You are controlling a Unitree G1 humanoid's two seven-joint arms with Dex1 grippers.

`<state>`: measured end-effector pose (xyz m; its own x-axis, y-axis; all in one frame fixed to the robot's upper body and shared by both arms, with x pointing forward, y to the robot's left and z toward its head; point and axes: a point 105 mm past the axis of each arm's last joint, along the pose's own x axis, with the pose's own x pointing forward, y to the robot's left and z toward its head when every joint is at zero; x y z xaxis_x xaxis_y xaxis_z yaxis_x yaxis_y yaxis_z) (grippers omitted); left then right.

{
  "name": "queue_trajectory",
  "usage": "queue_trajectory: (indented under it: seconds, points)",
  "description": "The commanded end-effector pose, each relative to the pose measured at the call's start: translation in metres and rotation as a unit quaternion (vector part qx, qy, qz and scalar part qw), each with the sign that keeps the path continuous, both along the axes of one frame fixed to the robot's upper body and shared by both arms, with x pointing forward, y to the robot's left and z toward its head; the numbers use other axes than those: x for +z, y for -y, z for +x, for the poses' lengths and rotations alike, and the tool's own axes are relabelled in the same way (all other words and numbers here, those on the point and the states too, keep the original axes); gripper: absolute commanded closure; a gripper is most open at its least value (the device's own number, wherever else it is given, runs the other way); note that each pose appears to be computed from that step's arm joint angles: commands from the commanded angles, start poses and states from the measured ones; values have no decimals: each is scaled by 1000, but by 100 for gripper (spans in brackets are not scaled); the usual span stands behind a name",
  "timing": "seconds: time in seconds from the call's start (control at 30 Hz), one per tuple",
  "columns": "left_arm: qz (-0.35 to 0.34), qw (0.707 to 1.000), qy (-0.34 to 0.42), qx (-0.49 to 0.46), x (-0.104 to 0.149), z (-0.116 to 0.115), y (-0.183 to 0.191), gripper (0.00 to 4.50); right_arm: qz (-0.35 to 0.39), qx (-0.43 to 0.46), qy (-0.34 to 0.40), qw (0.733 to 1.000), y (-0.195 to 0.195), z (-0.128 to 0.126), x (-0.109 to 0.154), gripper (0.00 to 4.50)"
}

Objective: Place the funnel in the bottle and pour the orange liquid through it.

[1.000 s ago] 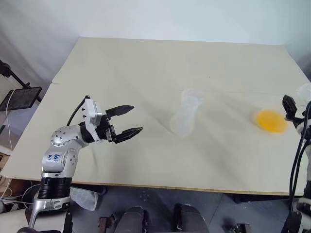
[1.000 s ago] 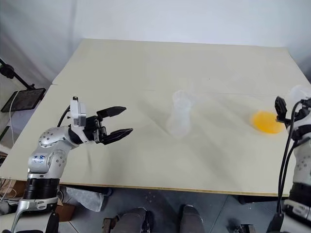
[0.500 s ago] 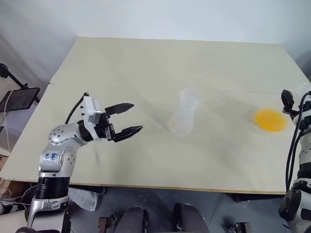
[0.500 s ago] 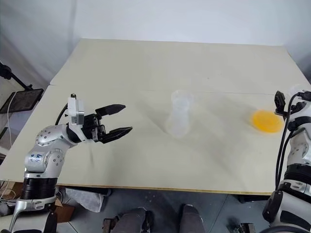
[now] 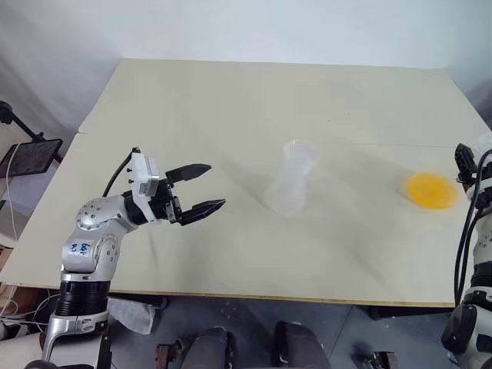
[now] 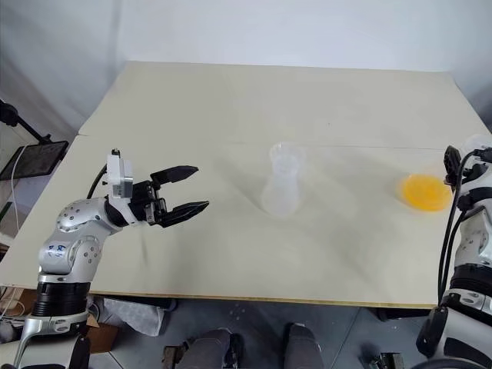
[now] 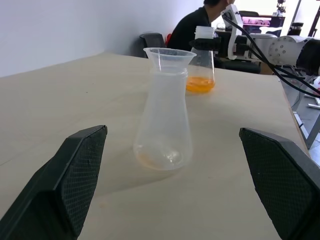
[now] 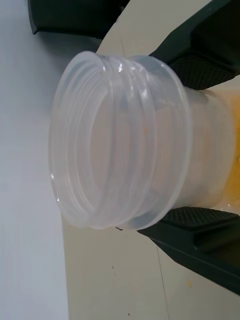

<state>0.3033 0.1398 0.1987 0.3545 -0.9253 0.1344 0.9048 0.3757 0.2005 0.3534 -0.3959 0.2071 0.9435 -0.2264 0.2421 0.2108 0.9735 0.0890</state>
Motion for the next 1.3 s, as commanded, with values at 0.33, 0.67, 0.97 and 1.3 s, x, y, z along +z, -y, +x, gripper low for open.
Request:
queue_trajectory:
  seconds: [0.33,0.67,0.97,1.3]
  points:
    - [-5,1000,18,2,5,-4,-3,0,-222,193,106,950,-132,-19,85,194]
    - [-12,1000,18,1,1,-3,0,0,-359,210,45,908,-190,-18,75,194]
    - [-16,1000,19,-1,-1,-2,2,0,-445,154,58,880,-197,-17,86,194]
    - [-22,1000,21,-3,-2,0,6,0,-521,135,92,838,-222,-19,90,194]
